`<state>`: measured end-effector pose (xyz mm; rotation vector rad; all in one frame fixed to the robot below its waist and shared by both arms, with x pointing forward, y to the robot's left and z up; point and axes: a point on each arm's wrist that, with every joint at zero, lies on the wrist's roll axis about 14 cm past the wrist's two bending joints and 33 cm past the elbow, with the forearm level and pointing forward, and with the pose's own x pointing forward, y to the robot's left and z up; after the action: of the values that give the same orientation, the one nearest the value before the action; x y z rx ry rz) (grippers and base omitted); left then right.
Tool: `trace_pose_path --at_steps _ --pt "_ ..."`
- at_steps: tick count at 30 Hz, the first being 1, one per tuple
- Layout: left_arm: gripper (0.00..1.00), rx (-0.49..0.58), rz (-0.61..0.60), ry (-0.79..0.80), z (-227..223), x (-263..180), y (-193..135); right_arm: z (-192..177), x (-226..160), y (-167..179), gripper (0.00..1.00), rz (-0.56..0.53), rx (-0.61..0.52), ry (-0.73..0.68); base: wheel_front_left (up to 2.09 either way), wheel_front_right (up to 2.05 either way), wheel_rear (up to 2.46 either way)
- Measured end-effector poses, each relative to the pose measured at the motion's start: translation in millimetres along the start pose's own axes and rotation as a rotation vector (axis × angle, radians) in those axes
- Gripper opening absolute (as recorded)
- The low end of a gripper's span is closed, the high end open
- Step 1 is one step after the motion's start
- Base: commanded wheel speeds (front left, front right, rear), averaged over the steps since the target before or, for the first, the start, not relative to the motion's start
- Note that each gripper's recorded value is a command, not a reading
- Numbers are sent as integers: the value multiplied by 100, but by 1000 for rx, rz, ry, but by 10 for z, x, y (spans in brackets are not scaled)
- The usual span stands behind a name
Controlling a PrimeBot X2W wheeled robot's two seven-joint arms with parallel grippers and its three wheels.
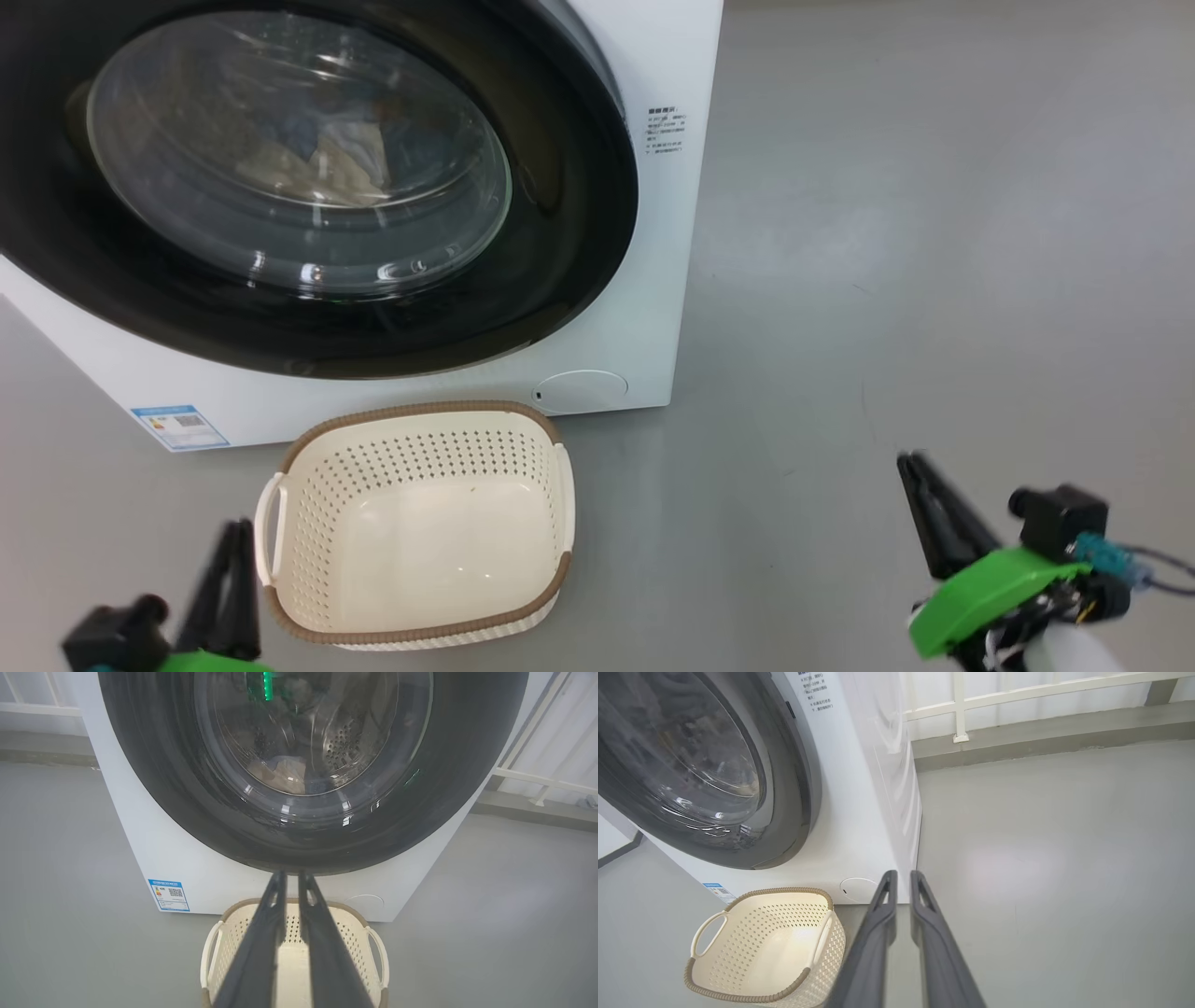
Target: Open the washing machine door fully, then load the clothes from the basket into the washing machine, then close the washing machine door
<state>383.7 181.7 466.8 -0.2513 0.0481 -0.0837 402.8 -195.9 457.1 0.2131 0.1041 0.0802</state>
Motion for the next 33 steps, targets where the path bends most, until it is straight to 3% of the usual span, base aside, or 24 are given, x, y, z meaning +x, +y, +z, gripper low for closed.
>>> trace_pose_path --at_steps 5,33 --pt "0 -54 16 63 -227 -97 -55 -291 -140 6 0 -22 40 80 0 0 0" --pt "0 -326 95 72 -212 -132 48 -120 -103 -34 0 -85 331 35 0 0 0"
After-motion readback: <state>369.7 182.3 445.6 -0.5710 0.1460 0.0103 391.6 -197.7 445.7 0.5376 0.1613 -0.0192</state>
